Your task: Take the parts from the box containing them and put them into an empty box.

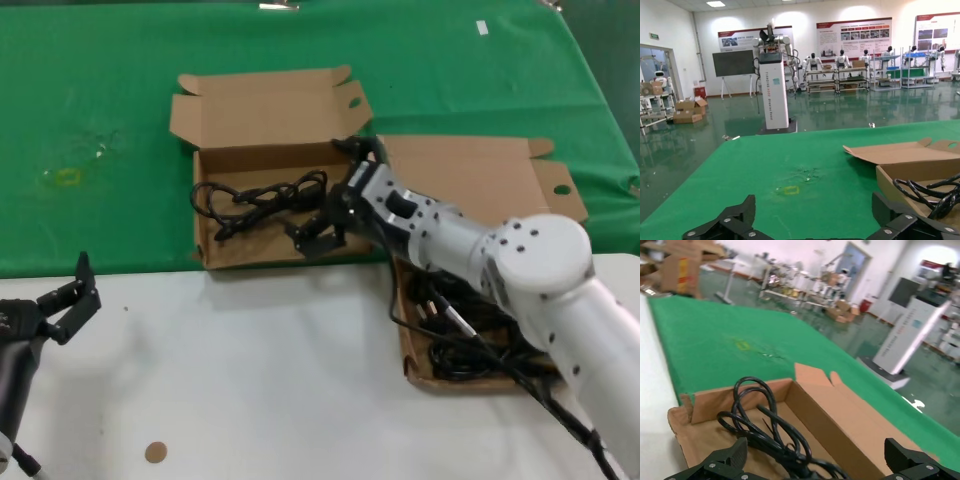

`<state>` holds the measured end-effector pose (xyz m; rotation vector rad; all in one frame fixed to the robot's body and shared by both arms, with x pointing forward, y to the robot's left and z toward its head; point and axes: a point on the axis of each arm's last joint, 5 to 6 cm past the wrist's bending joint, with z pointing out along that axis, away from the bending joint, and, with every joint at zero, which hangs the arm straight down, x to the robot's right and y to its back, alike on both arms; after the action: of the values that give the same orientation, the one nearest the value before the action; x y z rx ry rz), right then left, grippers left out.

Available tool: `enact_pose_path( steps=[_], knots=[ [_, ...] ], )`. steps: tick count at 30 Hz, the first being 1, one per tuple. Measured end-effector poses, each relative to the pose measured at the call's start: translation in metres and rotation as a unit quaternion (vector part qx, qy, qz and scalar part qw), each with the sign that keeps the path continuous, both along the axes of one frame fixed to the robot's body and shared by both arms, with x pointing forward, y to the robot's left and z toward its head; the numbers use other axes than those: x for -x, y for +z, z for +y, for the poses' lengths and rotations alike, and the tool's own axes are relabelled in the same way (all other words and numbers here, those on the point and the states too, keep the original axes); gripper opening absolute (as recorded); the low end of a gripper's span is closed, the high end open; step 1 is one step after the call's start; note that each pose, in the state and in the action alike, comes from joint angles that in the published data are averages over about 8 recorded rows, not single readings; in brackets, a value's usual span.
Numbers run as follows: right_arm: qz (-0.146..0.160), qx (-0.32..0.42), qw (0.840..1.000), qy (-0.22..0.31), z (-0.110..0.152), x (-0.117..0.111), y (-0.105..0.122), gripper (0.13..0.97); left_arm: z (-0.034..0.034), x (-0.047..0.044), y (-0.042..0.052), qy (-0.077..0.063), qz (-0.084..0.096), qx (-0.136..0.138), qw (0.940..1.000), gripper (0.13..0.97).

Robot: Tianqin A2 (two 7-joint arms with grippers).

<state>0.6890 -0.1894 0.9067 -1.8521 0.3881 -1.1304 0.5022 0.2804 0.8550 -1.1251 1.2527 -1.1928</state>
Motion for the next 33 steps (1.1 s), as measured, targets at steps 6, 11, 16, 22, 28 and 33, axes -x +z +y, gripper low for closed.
enact_pose_path(
  steps=[6,11,16,22,28,33],
  knots=[
    [0.000,-0.051,0.998,-0.042,-0.012,0.023,-0.017,0.966,0.0000,0.0000,0.0000,0.000,0.000,0.000,1.0000,0.810],
    [0.000,-0.092,0.993,-0.078,-0.023,0.044,-0.028,0.966,0.0000,0.0000,0.0000,0.000,0.000,0.000,1.0000,0.881],
    [0.000,-0.131,0.985,-0.115,-0.035,0.067,-0.038,0.966,0.0000,0.0000,0.0000,0.000,0.000,0.000,1.0000,0.924],
    [-0.001,-0.173,0.972,-0.159,-0.050,0.095,-0.047,0.966,0.0000,0.0000,0.0000,0.000,0.000,0.000,1.0000,0.945],
    [-0.004,-0.212,0.956,-0.203,-0.066,0.126,-0.052,0.966,0.0000,0.0000,0.0000,0.000,0.000,0.000,1.0000,0.966],
    [-0.008,-0.240,0.941,-0.237,-0.078,0.151,-0.053,0.966,0.0000,0.0000,0.0000,0.000,0.000,0.000,1.0000,0.966]
  ],
)
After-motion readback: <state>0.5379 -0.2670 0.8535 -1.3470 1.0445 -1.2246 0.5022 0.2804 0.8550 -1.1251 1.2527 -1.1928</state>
